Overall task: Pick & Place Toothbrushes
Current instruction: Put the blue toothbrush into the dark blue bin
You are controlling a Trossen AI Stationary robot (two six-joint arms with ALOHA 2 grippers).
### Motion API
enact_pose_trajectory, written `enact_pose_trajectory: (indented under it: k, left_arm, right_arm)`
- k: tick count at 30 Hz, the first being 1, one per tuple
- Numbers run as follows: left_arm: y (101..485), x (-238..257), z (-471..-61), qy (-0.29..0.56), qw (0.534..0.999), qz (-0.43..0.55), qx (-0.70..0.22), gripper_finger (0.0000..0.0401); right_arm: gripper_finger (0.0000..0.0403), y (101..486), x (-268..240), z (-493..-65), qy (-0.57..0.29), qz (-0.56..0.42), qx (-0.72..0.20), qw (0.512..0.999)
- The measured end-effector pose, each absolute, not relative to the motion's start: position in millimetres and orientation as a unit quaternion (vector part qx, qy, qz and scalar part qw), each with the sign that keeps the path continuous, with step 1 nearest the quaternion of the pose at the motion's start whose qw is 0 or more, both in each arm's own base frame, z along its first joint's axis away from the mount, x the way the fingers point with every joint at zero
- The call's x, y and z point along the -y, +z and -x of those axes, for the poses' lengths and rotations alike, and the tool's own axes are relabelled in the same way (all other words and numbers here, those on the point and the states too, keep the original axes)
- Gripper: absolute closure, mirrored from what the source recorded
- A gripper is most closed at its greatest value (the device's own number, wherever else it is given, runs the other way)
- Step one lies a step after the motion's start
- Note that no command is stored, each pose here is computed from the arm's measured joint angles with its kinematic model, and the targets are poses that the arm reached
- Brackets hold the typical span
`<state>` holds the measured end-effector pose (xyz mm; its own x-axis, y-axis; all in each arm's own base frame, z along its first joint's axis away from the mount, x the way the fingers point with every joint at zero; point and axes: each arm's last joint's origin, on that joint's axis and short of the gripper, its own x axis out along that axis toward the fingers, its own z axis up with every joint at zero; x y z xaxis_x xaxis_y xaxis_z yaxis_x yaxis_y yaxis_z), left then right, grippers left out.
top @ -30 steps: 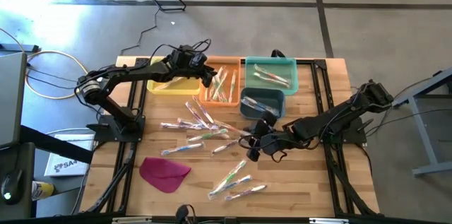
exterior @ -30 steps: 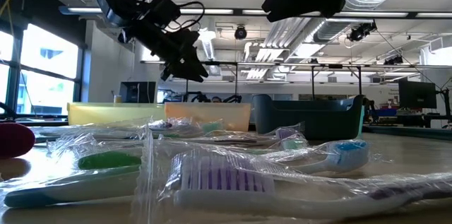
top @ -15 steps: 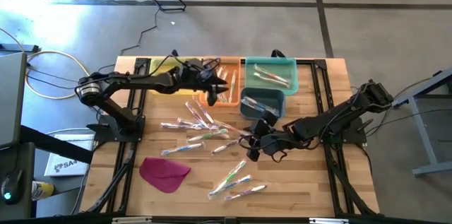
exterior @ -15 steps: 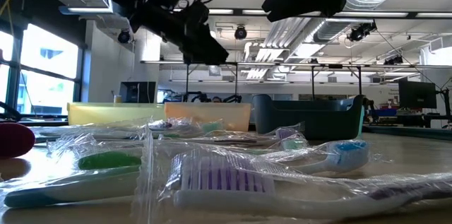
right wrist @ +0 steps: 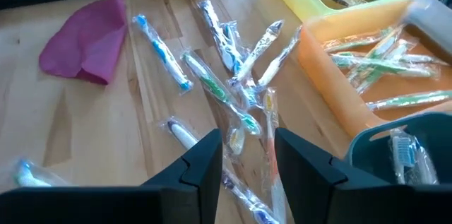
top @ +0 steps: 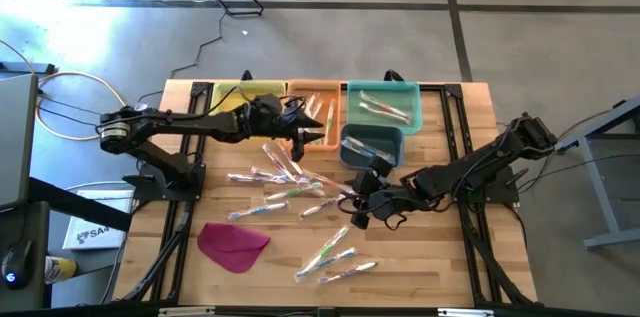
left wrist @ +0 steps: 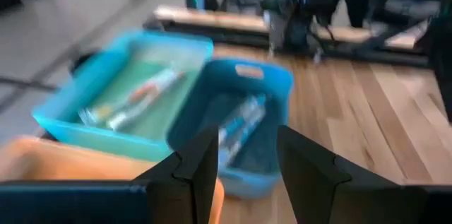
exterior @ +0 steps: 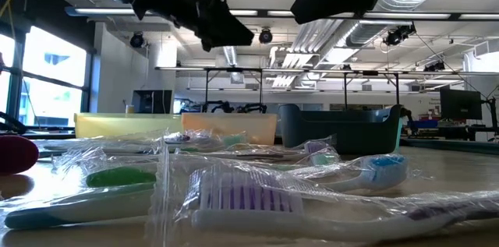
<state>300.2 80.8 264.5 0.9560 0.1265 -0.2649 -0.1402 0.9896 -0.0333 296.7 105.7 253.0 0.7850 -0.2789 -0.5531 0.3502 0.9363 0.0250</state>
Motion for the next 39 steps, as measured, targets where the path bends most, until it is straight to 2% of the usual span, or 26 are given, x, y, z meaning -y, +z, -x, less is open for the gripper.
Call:
enact_pose_trajectory:
  k: [8,23,39]
  left_arm:
    - [257,-60,-264,0.077,0.992,0.009,-0.103,0.0260]
    - [259,-40,-212,0.066,0.996,-0.002,-0.060,0.0260]
    - [251,-2,-188,0.065,0.990,-0.042,-0.117,0.0260]
  right_arm:
    - [0.0280,259,-104,-294,-0.156,-0.038,-0.279,0.947]
    - [0.0280,299,-96,-269,-0.138,-0.016,-0.231,0.963]
    - [0.0280,318,-84,-238,-0.133,0.005,-0.242,0.961]
